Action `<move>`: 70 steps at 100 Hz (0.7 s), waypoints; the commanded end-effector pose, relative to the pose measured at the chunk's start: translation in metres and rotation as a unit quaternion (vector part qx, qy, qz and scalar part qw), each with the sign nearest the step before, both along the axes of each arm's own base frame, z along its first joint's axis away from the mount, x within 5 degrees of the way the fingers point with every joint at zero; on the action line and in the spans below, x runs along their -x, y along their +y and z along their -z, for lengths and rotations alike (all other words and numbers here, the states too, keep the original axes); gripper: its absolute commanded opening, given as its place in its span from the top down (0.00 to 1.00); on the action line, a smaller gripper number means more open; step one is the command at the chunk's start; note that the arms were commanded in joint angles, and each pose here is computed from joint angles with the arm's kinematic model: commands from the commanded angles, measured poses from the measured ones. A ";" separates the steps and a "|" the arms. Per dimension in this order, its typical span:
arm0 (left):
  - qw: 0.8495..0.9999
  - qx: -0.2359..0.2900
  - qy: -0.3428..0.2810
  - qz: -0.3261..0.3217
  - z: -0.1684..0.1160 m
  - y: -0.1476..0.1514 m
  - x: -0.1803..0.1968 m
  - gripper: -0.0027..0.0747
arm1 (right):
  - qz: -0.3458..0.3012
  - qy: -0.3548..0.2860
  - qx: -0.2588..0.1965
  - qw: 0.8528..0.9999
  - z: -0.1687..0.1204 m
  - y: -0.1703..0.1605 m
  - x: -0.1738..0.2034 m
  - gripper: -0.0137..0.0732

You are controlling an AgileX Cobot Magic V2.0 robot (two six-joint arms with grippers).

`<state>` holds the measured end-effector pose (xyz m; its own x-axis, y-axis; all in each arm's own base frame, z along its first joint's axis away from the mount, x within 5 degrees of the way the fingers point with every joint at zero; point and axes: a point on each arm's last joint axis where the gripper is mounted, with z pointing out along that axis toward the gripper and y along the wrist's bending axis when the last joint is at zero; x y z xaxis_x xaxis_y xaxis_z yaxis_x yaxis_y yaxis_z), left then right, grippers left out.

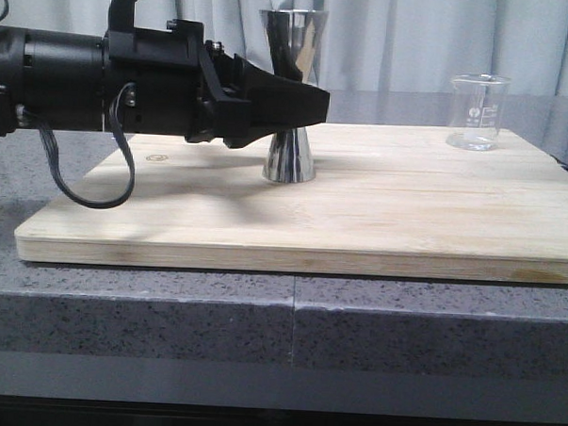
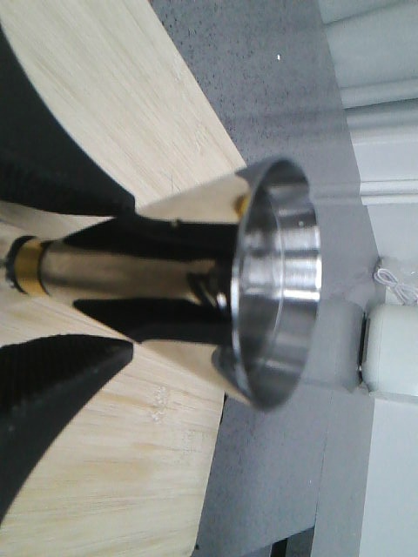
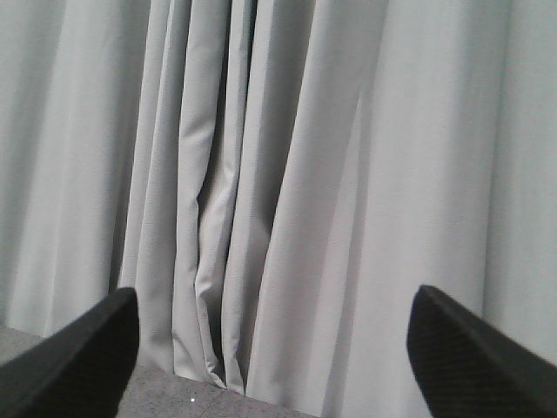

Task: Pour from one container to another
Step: 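Lower the filled jigger onto the board with the left gripper, then open the left gripper and pull it back from the jigger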

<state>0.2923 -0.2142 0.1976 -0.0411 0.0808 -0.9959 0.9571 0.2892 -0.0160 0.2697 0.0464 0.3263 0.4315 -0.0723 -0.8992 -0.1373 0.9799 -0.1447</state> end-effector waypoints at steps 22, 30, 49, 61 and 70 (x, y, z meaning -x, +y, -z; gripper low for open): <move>0.998 0.057 -0.033 0.011 -0.028 0.000 0.002 0.41 | -0.002 -0.059 -0.011 0.998 -0.021 -0.001 0.008 0.19; 0.998 0.057 -0.033 0.011 -0.028 0.000 0.002 0.41 | -0.002 -0.059 -0.011 0.998 -0.021 -0.001 0.008 0.19; 0.998 0.058 -0.038 0.010 -0.032 0.000 0.003 0.41 | -0.002 -0.059 -0.011 0.998 -0.021 -0.001 0.008 0.19; 0.998 0.046 -0.046 0.007 -0.037 0.001 0.004 0.41 | -0.002 -0.059 -0.011 0.998 -0.021 -0.001 0.008 0.19; 0.998 0.029 -0.052 0.003 -0.039 0.002 0.005 0.41 | -0.002 -0.059 -0.011 0.998 -0.021 -0.001 0.008 0.19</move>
<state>0.2900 -0.2131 0.2048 -0.0139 0.0989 -0.9950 0.9583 0.2852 0.0149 0.2697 0.0464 0.3263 0.4315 -0.0723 -0.8992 -0.1373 0.9799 -0.1447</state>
